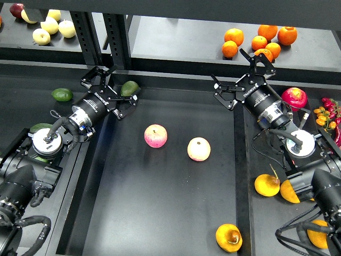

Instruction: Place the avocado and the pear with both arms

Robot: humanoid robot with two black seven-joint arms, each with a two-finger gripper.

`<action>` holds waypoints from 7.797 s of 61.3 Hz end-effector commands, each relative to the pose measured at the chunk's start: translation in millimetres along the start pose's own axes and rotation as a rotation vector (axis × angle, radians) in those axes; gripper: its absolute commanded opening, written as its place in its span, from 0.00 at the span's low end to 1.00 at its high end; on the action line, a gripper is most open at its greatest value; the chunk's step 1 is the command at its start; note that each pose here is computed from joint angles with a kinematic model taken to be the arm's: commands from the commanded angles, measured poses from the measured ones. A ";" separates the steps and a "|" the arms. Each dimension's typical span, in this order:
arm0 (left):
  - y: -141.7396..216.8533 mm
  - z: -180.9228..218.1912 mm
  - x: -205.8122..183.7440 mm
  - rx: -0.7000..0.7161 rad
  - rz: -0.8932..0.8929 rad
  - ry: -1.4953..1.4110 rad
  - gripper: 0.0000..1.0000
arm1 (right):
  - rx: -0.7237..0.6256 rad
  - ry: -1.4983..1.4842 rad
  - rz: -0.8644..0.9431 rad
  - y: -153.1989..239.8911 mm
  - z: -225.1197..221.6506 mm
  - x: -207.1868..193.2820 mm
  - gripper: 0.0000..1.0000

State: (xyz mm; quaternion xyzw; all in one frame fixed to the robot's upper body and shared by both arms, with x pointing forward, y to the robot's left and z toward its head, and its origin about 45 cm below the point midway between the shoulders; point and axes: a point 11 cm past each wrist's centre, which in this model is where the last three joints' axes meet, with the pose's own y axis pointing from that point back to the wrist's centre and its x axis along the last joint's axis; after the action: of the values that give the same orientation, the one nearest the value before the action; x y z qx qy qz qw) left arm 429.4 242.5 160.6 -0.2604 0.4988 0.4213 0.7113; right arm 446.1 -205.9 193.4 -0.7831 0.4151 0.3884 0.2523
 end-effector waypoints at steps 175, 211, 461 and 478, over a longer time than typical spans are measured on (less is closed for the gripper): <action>27.6 -7.1 25.1 -0.105 0.023 0.099 0.99 | -1.448 0.599 0.151 221.8 103.7 72.9 0.99; 28.4 -7.6 25.7 -0.105 0.024 0.101 0.99 | -1.493 0.572 0.159 237.7 128.3 83.3 0.99; 31.8 -10.4 24.8 -0.102 0.016 0.099 0.99 | -1.125 0.300 0.545 315.1 26.4 121.3 0.09; 33.3 -11.3 26.6 -0.102 0.021 0.100 0.99 | -1.124 0.270 0.561 316.3 40.6 130.3 0.15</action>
State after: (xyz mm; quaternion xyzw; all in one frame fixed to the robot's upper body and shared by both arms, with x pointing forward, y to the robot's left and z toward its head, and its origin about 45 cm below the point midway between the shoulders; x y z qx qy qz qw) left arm 400.5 259.1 135.1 -0.3128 0.5132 0.4388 0.6680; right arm 208.7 -404.5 45.7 -0.7026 0.3636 0.4920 -0.3635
